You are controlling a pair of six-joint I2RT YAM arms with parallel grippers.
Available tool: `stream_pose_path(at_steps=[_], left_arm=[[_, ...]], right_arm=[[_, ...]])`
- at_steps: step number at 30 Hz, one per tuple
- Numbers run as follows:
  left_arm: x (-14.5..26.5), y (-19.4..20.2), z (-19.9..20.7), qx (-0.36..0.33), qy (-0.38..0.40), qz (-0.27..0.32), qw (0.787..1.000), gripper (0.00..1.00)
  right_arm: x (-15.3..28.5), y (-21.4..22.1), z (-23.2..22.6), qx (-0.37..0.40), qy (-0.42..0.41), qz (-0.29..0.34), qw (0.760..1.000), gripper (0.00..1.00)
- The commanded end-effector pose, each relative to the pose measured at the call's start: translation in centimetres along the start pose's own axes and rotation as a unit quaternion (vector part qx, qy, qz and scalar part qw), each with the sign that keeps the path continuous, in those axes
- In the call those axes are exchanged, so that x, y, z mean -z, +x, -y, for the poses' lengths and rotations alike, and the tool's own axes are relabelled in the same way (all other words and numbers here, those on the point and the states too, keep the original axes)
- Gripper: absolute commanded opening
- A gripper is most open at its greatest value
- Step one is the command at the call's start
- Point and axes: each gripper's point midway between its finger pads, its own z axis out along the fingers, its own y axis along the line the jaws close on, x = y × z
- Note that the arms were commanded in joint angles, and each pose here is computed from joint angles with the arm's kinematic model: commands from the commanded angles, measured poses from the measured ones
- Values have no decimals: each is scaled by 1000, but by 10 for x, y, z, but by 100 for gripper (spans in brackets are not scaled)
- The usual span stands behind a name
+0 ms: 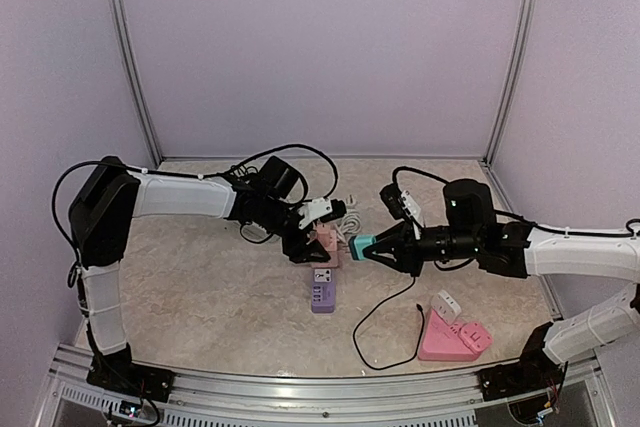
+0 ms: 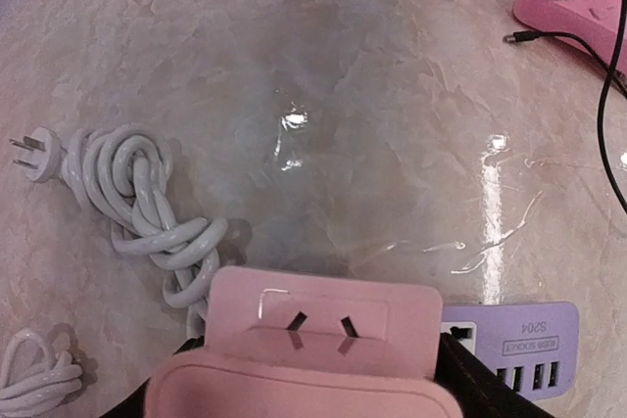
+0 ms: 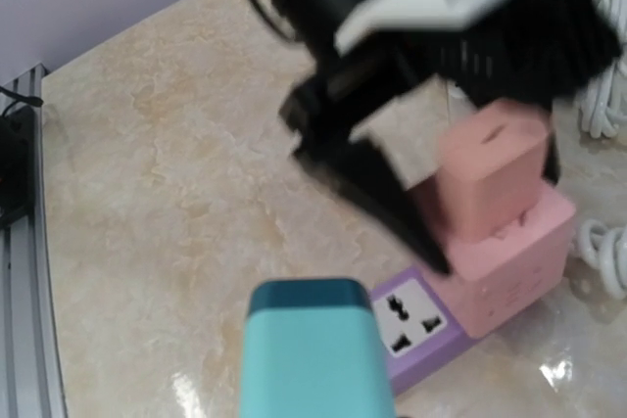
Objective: Insert the plug
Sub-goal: Move the socket to the center of the board.
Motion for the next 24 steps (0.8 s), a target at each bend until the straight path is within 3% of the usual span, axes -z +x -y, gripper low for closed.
stream_pose_path(at_steps=[1, 4, 8, 14, 18, 24], left_arm=[[-21, 23, 24, 75, 19, -18, 997, 79], [-20, 21, 25, 55, 9, -2, 998, 98], [-4, 3, 34, 58, 35, 73, 995, 99], [15, -29, 42, 86, 56, 215, 971, 99], [29, -34, 58, 26, 54, 318, 946, 99], [14, -18, 63, 11, 44, 319, 947, 99]], right_arm=[[12, -5, 1, 1, 11, 14, 1000, 0], [16, -5, 1, 8, 17, 15, 1000, 0], [16, -3, 0, 17, 14, 17, 1000, 0], [2, 10, 6, 33, 0, 14, 999, 0], [-3, 11, 20, 23, -21, 15, 999, 0], [-5, 12, 37, 40, -28, 9, 999, 0]])
